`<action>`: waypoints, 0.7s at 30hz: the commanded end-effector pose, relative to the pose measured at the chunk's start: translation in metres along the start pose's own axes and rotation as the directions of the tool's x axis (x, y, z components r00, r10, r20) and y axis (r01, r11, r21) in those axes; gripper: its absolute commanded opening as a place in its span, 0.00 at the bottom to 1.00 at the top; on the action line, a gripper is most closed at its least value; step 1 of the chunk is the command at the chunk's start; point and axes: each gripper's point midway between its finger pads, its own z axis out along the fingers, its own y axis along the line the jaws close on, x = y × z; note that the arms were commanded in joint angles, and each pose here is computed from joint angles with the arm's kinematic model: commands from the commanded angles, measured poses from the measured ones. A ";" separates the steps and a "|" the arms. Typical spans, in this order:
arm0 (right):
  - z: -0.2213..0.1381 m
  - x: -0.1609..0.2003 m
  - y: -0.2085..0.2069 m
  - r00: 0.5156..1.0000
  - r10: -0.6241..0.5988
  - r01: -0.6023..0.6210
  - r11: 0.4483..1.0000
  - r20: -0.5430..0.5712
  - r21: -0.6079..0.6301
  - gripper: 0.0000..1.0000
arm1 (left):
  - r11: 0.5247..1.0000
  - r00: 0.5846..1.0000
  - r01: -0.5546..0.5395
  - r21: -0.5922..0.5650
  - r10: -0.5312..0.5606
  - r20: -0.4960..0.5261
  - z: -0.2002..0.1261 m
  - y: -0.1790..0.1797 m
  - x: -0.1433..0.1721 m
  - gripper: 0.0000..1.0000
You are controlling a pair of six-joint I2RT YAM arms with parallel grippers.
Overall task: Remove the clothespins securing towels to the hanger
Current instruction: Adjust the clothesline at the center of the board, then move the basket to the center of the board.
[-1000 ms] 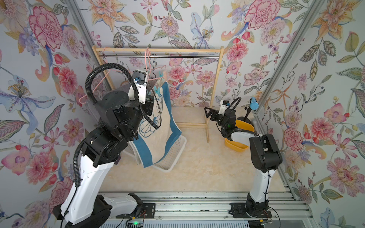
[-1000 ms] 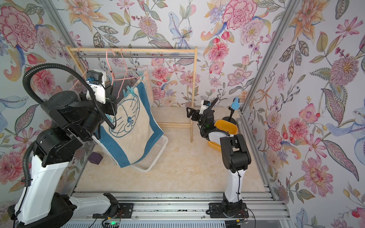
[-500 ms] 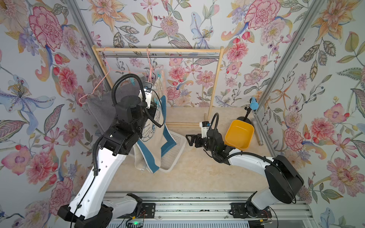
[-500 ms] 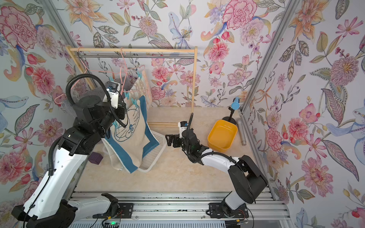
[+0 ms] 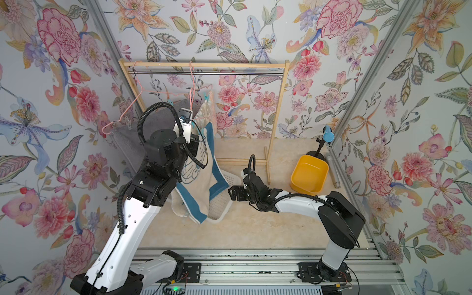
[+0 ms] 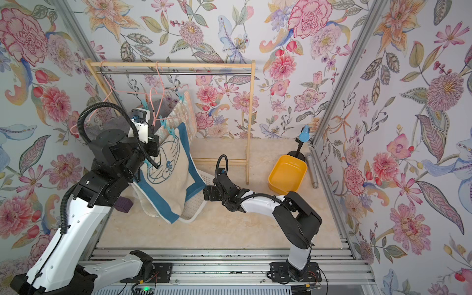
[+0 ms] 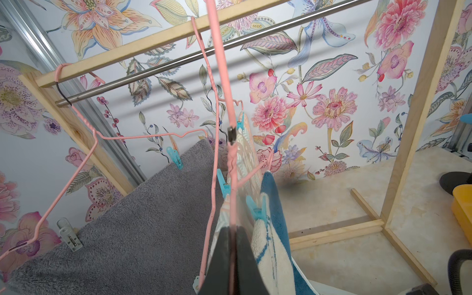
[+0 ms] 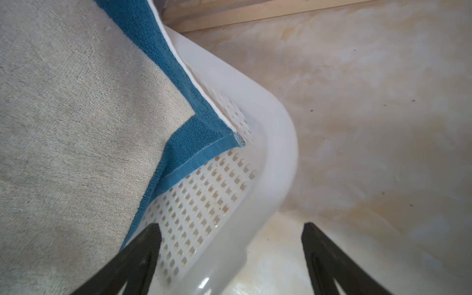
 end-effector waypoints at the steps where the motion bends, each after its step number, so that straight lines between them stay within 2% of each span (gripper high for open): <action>1: 0.006 -0.004 -0.004 1.000 0.018 -0.016 0.997 -0.025 0.081 0.86 | 0.999 0.995 0.051 -0.007 -0.050 0.082 -0.008 0.008 -0.020 0.00; 3: 0.011 -0.005 -0.009 0.999 0.012 -0.007 0.994 -0.044 0.113 0.82 | 0.999 0.995 0.053 -0.005 -0.053 0.086 -0.008 0.008 -0.021 0.00; 5: 0.015 -0.005 -0.016 0.998 0.004 0.004 0.992 -0.061 0.129 0.70 | 0.999 0.994 0.054 -0.002 -0.054 0.091 -0.008 0.008 -0.024 0.00; 7: 0.021 -0.006 -0.024 0.997 0.007 0.004 0.992 -0.083 0.130 0.47 | 0.998 0.994 0.055 -0.005 -0.054 0.095 -0.009 0.009 -0.025 0.00; 9: 0.026 -0.009 -0.034 0.994 0.029 -0.016 0.992 -0.106 0.122 0.36 | 0.999 0.994 0.054 -0.006 -0.053 0.099 -0.008 0.010 -0.028 0.00; 21: 0.009 -0.063 -0.116 0.994 0.107 -0.096 0.971 -0.039 0.220 0.36 | 0.996 0.990 0.083 0.017 -0.084 0.116 -0.004 0.005 -0.031 0.00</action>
